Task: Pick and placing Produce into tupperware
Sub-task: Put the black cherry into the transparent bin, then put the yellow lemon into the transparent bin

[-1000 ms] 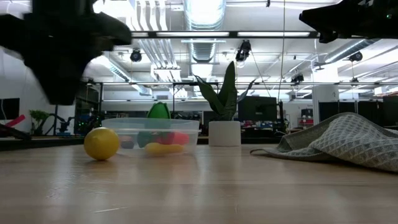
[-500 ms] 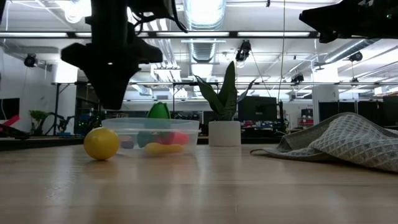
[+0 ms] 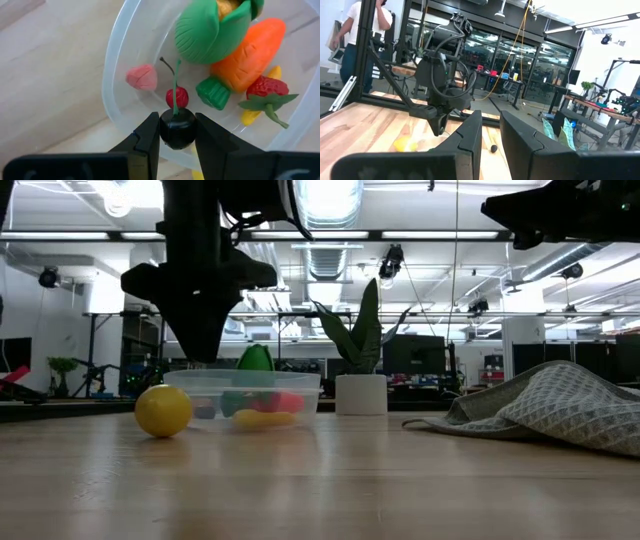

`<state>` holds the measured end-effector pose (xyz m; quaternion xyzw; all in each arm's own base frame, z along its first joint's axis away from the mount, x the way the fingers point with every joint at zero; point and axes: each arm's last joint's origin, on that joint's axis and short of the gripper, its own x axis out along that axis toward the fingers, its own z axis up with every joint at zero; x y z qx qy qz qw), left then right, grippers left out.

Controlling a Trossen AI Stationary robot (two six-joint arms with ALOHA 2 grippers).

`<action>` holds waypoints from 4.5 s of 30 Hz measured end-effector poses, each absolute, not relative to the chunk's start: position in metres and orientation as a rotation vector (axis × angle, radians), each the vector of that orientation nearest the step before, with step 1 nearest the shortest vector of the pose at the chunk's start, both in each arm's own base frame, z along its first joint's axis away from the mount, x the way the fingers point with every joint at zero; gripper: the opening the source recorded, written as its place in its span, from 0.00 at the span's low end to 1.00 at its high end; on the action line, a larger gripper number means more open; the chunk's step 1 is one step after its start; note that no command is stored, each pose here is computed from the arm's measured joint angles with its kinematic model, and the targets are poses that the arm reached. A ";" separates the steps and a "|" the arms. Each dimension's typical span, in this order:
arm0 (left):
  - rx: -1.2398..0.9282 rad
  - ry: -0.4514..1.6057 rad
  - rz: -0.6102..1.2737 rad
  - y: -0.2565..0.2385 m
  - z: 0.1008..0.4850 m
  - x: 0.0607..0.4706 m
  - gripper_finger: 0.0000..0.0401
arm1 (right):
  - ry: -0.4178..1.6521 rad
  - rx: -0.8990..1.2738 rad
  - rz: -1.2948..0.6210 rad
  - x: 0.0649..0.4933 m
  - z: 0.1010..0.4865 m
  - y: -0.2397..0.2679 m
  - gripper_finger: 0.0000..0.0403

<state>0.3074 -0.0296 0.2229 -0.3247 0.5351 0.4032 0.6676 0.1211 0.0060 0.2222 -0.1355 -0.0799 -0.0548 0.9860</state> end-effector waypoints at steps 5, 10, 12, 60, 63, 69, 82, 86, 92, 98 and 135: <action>-0.734 1.198 0.910 -0.030 0.223 0.308 0.28 | -0.158 -0.272 -0.110 0.121 0.222 0.006 0.15; -0.728 1.191 0.915 -0.029 0.223 0.308 0.37 | -0.157 -0.273 -0.110 0.121 0.222 0.006 0.15; -0.727 1.191 0.915 -0.029 0.223 0.308 0.38 | -0.157 -0.272 -0.110 0.121 0.222 0.006 0.15; -1.054 1.189 0.903 -0.118 0.230 0.305 0.46 | -0.141 -0.267 -0.106 0.121 0.220 0.006 0.15; -1.046 1.203 0.905 -0.117 0.228 0.303 0.46 | -0.141 -0.268 -0.106 0.121 0.220 0.006 0.15; -0.964 1.238 0.827 -0.118 0.228 0.303 0.46 | -0.141 -0.271 -0.106 0.121 0.220 0.006 0.15; -0.994 1.260 0.788 -0.118 0.228 0.305 0.46 | -0.141 -0.271 -0.106 0.121 0.220 0.006 0.15; -1.032 1.308 0.757 -0.119 0.228 0.305 0.48 | -0.141 -0.276 -0.107 0.121 0.220 0.006 0.15; -0.966 1.299 0.724 -0.119 0.222 0.304 0.65 | -0.141 -0.284 -0.107 0.121 0.220 0.006 0.15; -0.988 1.258 0.786 -0.117 0.218 0.305 0.83 | -0.138 -0.293 -0.107 0.122 0.220 0.006 0.15; -1.033 1.001 1.215 -0.133 0.159 0.311 0.85 | -0.130 -0.291 -0.106 0.122 0.219 0.006 0.15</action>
